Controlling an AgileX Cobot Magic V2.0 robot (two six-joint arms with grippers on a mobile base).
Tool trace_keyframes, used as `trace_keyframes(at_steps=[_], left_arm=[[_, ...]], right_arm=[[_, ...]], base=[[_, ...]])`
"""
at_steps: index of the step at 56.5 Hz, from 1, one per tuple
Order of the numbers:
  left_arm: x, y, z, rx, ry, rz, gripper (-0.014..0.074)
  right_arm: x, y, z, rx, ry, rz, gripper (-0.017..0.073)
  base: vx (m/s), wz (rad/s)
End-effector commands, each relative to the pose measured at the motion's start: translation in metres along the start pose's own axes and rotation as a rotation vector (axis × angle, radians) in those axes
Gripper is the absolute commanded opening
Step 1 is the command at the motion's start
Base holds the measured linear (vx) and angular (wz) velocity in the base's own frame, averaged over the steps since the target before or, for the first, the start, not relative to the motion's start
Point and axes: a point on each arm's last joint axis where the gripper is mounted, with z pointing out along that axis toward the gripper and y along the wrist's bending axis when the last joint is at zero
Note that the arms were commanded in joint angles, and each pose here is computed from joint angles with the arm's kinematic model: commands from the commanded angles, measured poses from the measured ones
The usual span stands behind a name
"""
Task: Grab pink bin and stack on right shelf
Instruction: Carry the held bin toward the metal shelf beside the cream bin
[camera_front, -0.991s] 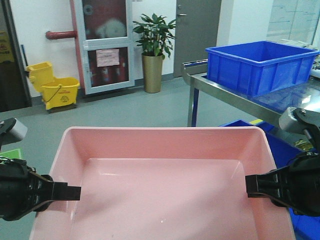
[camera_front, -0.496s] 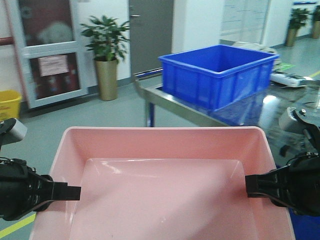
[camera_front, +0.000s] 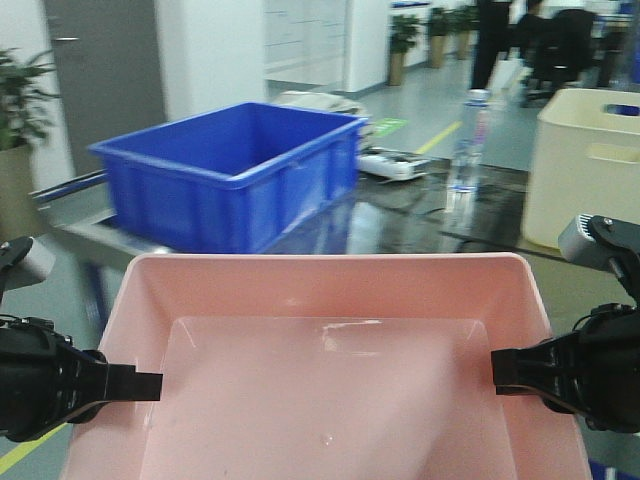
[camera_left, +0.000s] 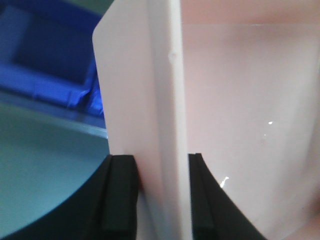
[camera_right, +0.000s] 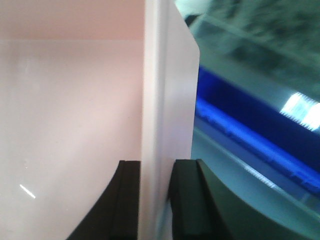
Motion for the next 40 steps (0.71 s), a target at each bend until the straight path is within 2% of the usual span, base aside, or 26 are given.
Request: trace_keyframes(at_steps=[1,40], left_arm=[[-0.007,-0.0155,-0.0118,0.081,-0.057,-0.025,-0.0001],[-0.007,-0.0155,-0.0118,0.081,-0.057,-0.025,-0.0001]], right_arm=[[-0.0155,0.0074,-0.0163,-0.055,-0.153,0.02,-0.0008],[-0.0158,0.0075,-0.0164,-0.056,-0.156,0.021,-0.0008]], base=[[0.36,-0.72],[0.3,-0.61]])
